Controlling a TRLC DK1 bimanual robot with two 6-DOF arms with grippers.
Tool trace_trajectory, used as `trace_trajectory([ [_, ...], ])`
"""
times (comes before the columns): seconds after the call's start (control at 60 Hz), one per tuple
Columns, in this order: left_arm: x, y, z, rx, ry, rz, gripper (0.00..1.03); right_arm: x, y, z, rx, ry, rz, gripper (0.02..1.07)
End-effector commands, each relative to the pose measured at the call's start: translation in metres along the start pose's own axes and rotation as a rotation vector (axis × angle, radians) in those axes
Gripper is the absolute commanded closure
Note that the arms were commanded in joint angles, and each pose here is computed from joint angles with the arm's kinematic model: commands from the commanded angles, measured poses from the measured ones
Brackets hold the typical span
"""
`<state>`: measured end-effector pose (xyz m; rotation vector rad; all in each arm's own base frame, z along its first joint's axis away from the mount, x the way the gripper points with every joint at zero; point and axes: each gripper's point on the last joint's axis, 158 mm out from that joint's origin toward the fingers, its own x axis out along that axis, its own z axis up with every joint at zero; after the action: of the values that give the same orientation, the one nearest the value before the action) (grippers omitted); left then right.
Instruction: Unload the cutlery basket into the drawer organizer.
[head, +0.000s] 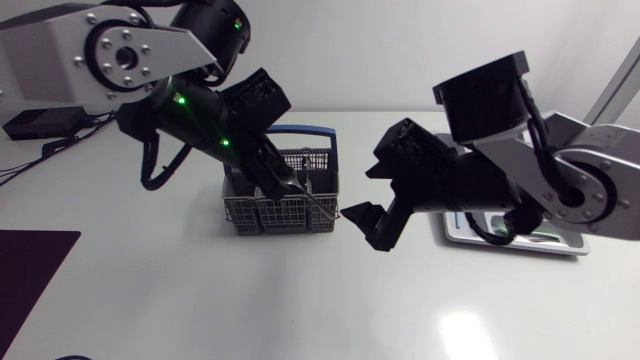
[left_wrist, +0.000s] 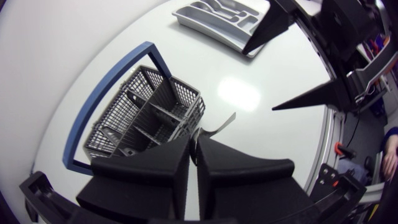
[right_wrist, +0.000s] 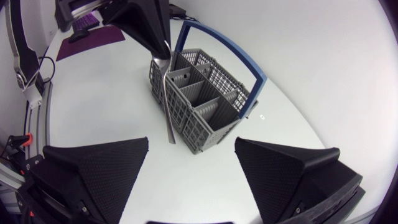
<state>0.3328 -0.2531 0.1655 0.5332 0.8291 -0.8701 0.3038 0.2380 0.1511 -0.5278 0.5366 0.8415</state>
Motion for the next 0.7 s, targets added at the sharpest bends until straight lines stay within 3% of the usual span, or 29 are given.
trace_trajectory([
  [0.0,0.005,0.001,0.016,-0.126,-0.013,-0.046,1.0,-0.005,0.007,-0.013,-0.034,0.016,-0.011,0.07],
  [0.183,0.018,-0.014,0.024,-0.273,0.007,-0.215,1.0,-0.007,0.01,-0.021,-0.052,0.007,-0.019,0.07],
  [0.417,0.03,-0.029,0.02,-0.333,0.051,-0.294,1.0,0.007,0.019,-0.023,-0.105,0.005,-0.04,0.14],
  [0.683,0.034,-0.04,0.017,-0.37,0.082,-0.358,1.0,0.03,0.025,-0.017,-0.16,0.018,-0.058,0.38],
])
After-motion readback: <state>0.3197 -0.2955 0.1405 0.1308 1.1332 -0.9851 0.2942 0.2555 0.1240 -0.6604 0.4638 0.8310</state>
